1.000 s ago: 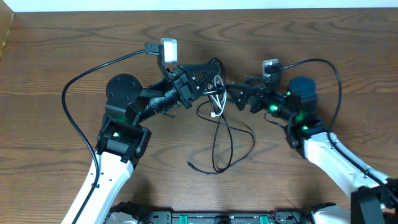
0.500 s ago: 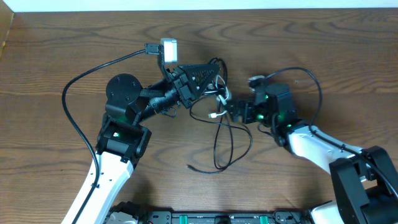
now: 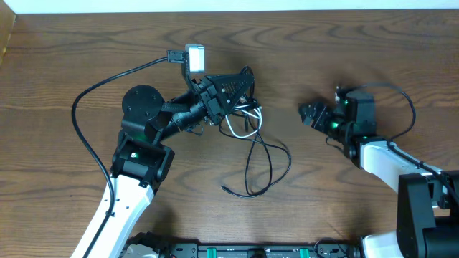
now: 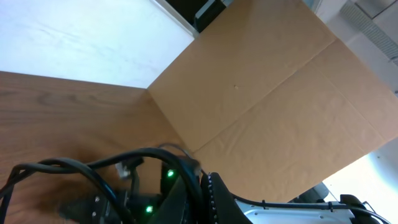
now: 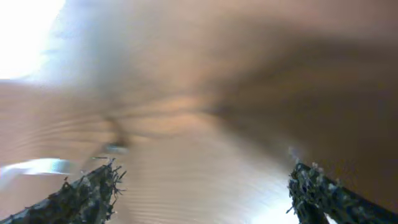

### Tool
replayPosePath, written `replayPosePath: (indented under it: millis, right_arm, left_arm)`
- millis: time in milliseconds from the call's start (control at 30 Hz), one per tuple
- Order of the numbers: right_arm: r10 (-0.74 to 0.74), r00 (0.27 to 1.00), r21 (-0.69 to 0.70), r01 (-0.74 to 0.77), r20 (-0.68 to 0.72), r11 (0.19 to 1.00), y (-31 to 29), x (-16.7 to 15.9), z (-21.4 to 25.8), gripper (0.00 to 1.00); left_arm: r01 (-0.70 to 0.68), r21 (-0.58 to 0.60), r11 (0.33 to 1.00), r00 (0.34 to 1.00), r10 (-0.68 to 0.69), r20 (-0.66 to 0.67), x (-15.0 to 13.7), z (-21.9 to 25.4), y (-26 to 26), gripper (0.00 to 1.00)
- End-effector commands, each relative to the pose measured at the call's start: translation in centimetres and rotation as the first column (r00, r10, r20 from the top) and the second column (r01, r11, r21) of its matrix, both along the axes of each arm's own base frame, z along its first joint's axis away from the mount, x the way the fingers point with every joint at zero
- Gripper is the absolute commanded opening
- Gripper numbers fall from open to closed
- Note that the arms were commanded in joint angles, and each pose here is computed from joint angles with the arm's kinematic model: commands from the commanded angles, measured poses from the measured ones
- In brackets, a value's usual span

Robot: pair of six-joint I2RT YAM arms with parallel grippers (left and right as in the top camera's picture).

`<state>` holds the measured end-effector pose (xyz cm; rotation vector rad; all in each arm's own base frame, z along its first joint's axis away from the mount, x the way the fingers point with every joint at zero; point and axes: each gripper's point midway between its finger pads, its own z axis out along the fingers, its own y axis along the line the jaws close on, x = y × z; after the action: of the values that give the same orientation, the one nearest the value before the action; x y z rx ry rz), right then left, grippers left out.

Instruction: Untangle cables

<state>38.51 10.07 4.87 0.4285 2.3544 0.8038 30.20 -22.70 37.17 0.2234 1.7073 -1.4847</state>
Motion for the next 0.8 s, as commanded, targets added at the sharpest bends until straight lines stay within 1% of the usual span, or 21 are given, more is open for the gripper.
replayPosePath:
  millis: [0,33,133,167,300,433,533,600,700,767]
  right_arm:
    - [0.303,0.933,0.123,-0.329,0.193,0.936,4.9,-0.9,4.0,0.87]
    - [0.362,0.896,0.120,-0.402,0.258,0.908,5.9,-1.2,5.1,0.88]
    - [0.525,0.717,0.079,-0.621,0.458,0.780,8.9,-3.1,8.6,0.88]
    - [0.546,0.682,0.068,-0.652,0.486,0.755,9.4,-3.5,9.2,0.88]
    - [0.623,0.483,-0.017,-0.782,0.615,0.623,11.3,-5.8,11.7,0.90]
    - [0.650,0.308,-0.099,-0.854,0.695,0.510,12.9,-7.9,13.7,0.89]
    - [0.649,0.216,-0.159,-0.869,0.729,0.468,14.1,-9.0,14.7,0.90]
    - [0.645,0.173,-0.191,-0.870,0.744,0.454,14.9,-9.4,15.2,0.90]
    - [0.641,0.137,-0.216,-0.871,0.755,0.441,15.6,-9.9,15.6,0.90]
    - [0.638,0.143,-0.219,-0.864,0.756,0.454,15.8,-9.7,15.7,0.88]
  left_arm:
    - [0.008,-0.013,1.000,0.999,-0.008,0.051,-0.5,1.8,0.1,0.08]
    - [0.008,-0.013,1.000,0.999,-0.007,0.052,-0.4,1.9,0.1,0.08]
    - [-0.008,0.005,1.000,0.996,0.007,0.087,-0.3,1.9,0.2,0.07]
    - [-0.016,0.007,1.000,0.996,0.016,0.092,-0.1,1.9,0.2,0.08]
    - [-0.053,0.002,0.999,0.994,0.052,0.091,0.4,1.9,0.6,0.08]
    - [-0.103,0.006,0.995,0.992,0.102,0.067,1.2,1.5,1.0,0.08]
    - [-0.184,0.035,0.982,0.983,0.185,-0.004,2.5,-0.1,1.8,0.08]
    - [-0.229,0.061,0.971,0.971,0.232,-0.054,3.1,-1.3,2.3,0.08]
    - [-0.256,0.081,0.963,0.960,0.263,-0.099,3.4,-2.3,2.7,0.08]
    - [-0.255,0.079,0.964,0.960,0.263,-0.099,3.4,-2.2,2.7,0.08]
